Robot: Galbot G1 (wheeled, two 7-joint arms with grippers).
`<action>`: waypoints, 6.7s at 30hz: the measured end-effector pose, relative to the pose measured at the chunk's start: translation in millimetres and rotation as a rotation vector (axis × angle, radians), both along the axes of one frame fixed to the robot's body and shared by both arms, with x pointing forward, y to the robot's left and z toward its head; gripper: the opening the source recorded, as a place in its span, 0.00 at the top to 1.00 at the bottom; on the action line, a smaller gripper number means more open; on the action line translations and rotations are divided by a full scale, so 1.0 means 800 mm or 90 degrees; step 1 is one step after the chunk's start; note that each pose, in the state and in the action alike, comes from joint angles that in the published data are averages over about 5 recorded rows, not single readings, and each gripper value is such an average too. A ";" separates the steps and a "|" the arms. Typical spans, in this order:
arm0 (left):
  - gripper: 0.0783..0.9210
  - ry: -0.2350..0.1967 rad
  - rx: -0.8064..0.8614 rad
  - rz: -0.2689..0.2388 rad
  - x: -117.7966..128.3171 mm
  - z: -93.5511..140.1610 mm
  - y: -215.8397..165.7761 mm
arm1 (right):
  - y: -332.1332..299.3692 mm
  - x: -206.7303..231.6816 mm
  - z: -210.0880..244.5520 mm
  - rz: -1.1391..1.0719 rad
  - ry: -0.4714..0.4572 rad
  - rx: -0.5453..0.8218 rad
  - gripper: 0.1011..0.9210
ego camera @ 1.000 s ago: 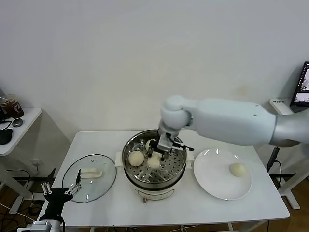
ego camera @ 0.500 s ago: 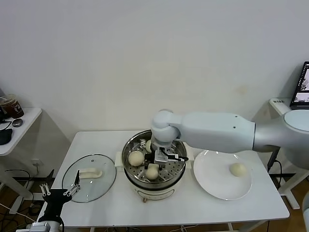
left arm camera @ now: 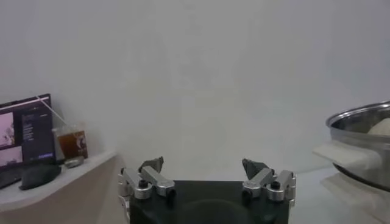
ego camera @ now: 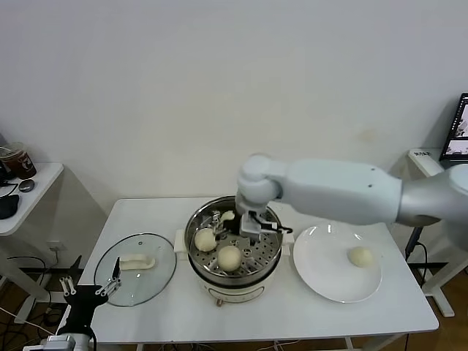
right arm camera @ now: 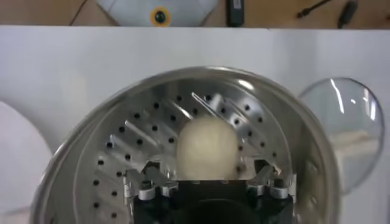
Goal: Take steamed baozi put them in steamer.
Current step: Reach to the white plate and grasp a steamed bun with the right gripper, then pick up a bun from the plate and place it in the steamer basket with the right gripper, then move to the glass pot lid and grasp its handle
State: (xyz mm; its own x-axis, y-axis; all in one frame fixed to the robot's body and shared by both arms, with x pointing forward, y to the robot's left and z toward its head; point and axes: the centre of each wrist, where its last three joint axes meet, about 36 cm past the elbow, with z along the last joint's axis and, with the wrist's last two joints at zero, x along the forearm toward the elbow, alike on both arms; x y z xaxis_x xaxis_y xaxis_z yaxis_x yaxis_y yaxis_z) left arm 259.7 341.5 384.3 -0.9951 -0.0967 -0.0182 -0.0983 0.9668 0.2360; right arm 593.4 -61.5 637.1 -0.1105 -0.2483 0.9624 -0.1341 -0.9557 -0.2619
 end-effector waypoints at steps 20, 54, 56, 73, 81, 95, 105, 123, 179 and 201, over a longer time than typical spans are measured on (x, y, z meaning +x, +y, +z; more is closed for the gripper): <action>0.12 0.004 0.005 -0.025 0.014 -0.005 -0.005 | -0.314 0.007 -0.002 -0.645 0.020 0.059 0.12; 0.12 0.016 0.006 -0.014 0.000 -0.009 -0.008 | -0.460 0.021 -0.221 -0.875 0.027 -0.018 0.27; 0.12 0.017 0.006 -0.015 -0.001 -0.009 -0.008 | -0.459 0.023 -0.225 -0.877 0.028 -0.018 0.32; 0.12 0.009 0.006 -0.019 0.000 -0.003 -0.012 | -0.455 0.027 -0.190 -0.881 0.028 -0.011 0.65; 0.12 0.007 -0.001 -0.029 0.006 -0.005 -0.016 | -0.413 0.033 -0.083 -0.859 0.017 0.074 0.64; 0.12 -0.003 -0.008 -0.039 0.008 -0.001 -0.025 | -0.202 0.001 0.070 -0.767 0.068 0.196 0.62; 0.12 -0.007 -0.009 -0.032 0.010 0.001 -0.023 | -0.100 -0.016 0.045 -0.742 0.086 0.161 0.62; 0.12 -0.007 -0.013 -0.028 0.017 -0.003 -0.021 | -0.052 -0.001 -0.036 -0.766 0.073 0.104 0.61; 0.12 -0.030 -0.020 0.000 0.022 0.002 -0.030 | -0.241 -0.140 -0.179 -0.770 0.136 1.044 0.12; 0.12 0.004 0.623 -0.075 0.010 -0.051 0.045 | -0.328 -0.366 -0.294 -0.985 -0.033 1.372 0.12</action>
State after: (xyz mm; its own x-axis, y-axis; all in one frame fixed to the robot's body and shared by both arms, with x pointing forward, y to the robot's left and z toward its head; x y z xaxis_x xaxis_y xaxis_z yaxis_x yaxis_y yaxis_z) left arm 267.8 377.6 343.5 -0.9978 0.0572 -0.0320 -0.0101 0.3477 0.9376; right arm 300.7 -323.5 402.1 -0.9672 -0.0932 -0.2363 -0.0449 0.9784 -0.2019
